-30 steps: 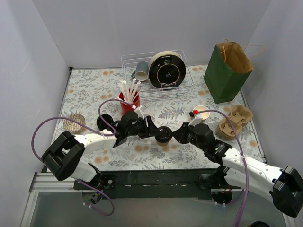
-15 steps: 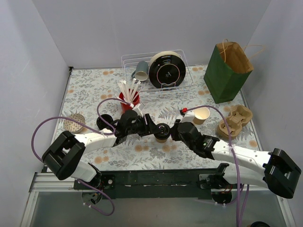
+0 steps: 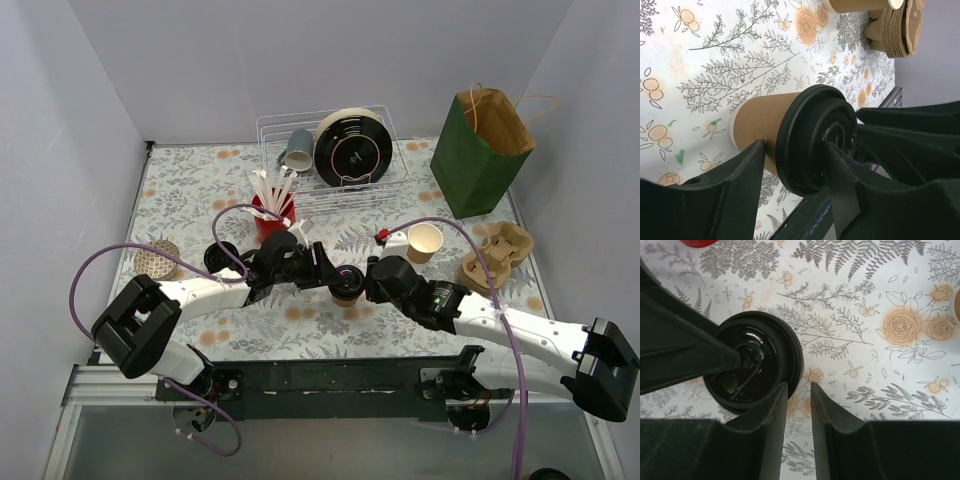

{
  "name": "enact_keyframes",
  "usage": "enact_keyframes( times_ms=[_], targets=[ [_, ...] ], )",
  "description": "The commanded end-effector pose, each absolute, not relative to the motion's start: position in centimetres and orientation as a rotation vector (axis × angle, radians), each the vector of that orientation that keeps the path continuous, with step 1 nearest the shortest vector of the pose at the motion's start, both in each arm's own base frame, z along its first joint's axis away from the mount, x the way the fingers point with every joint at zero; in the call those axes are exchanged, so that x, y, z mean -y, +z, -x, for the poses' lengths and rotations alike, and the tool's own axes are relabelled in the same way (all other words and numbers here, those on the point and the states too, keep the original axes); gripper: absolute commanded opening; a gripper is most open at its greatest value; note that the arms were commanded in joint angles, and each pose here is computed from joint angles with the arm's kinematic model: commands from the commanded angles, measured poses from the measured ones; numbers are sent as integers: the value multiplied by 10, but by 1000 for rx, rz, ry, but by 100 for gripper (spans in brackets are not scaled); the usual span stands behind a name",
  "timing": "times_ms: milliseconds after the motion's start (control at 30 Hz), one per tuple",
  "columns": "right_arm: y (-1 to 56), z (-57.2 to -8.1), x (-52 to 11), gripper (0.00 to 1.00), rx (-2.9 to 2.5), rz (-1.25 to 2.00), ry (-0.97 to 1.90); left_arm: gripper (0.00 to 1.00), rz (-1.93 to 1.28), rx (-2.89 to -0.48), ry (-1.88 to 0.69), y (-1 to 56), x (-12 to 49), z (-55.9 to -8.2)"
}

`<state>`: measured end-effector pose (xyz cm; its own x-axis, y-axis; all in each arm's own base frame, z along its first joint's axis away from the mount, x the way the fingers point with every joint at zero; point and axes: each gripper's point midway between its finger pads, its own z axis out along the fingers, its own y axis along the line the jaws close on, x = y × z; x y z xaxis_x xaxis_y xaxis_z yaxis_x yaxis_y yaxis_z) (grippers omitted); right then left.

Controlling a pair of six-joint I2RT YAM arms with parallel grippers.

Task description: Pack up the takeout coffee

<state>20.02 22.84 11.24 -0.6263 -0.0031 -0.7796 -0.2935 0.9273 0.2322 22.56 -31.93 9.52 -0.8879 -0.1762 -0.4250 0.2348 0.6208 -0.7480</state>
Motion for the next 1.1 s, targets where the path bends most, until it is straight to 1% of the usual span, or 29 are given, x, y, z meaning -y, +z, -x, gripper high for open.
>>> enact_keyframes(
  times_ms=[0, 300, 433, 533, 633, 667, 867, 1067],
  targets=[
    [144, -187, -242, 34, -2217, 313, 508, 48, -19, -2646, -916, 36, 282, -200],
    [154, -185, -241, 30, -2181, 300, 557, 64, -44, -2590, -976, 70, 299, -213],
    [166, -185, -246, 30, -2143, 367, 572, 74, -46, -2539, -988, 95, 305, -224],
    [174, -187, -251, 31, -2111, 412, 580, 79, -39, -2521, -944, 105, 302, -231],
    [180, -190, -261, 31, -2105, 449, 585, 87, -14, -2485, -891, 121, 297, -241],
    [181, -191, -263, 31, -2108, 461, 580, 98, -3, -2465, -882, 129, 296, -245],
    [180, -198, -277, 31, -2124, 501, 558, 98, 44, -2394, -853, 156, 282, -253],
    [140, -197, -281, 30, -2210, 528, 503, 98, 152, -2346, -660, 159, 239, -258]
  ],
)
